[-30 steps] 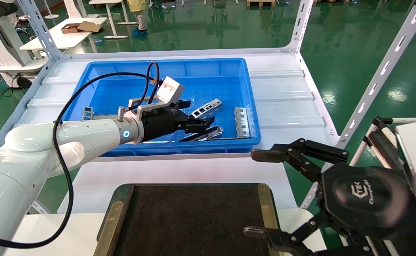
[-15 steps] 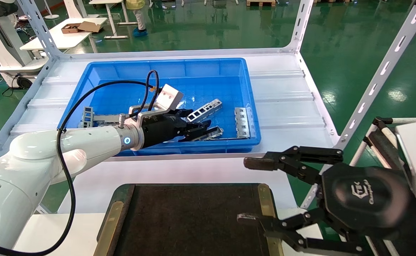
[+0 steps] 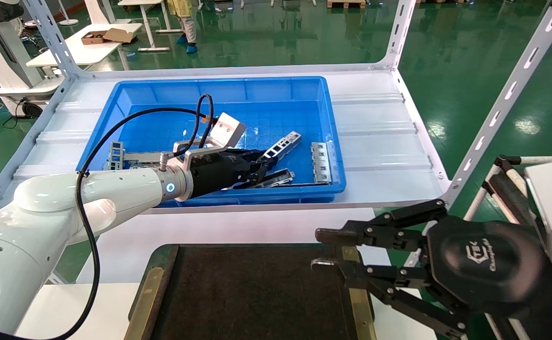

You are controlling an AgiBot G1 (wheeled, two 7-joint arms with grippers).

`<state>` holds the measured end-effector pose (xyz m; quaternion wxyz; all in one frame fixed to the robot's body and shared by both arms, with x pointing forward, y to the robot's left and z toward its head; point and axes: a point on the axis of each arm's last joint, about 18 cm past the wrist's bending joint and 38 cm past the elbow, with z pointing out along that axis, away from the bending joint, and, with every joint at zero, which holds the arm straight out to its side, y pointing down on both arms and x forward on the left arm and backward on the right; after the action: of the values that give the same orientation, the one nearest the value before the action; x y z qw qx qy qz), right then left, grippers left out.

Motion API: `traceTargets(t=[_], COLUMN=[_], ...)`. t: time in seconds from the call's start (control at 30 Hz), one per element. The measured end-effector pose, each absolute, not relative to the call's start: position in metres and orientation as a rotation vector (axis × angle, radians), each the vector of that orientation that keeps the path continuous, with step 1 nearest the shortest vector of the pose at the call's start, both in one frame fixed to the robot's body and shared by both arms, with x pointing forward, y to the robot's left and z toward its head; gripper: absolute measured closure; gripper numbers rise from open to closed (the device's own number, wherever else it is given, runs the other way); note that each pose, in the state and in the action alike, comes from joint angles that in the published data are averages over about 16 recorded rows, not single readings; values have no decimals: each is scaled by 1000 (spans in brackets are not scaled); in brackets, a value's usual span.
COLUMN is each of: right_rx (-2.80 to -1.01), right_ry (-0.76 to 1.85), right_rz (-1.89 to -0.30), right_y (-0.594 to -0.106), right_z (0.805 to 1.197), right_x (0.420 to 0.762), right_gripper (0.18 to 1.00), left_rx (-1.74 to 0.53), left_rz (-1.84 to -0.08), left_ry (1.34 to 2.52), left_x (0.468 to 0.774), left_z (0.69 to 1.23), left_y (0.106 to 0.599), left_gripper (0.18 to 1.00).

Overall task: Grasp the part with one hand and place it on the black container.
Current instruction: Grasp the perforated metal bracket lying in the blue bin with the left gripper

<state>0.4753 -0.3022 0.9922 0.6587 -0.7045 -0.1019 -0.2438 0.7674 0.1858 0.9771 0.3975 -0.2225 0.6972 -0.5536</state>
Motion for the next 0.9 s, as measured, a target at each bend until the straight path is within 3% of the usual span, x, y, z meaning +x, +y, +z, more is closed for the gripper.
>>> traceTargets(t=[0.23, 0.5, 0.9], right_rx=[-1595, -1595, -1595], right_ry=[-231, -231, -231], right_rz=[-552, -552, -552], right_y=[-302, -302, -302], right_z=[992, 992, 992], right_x=[475, 475, 475], right_gripper=[884, 963, 988], left_rx=[-556, -528, -413], left_rz=[-1411, -1450, -1604], left_ry=[1760, 1739, 1682], left_x=[767, 763, 744], left_z=[980, 992, 1028], left_y=[183, 178, 174], left_gripper=[838, 861, 862])
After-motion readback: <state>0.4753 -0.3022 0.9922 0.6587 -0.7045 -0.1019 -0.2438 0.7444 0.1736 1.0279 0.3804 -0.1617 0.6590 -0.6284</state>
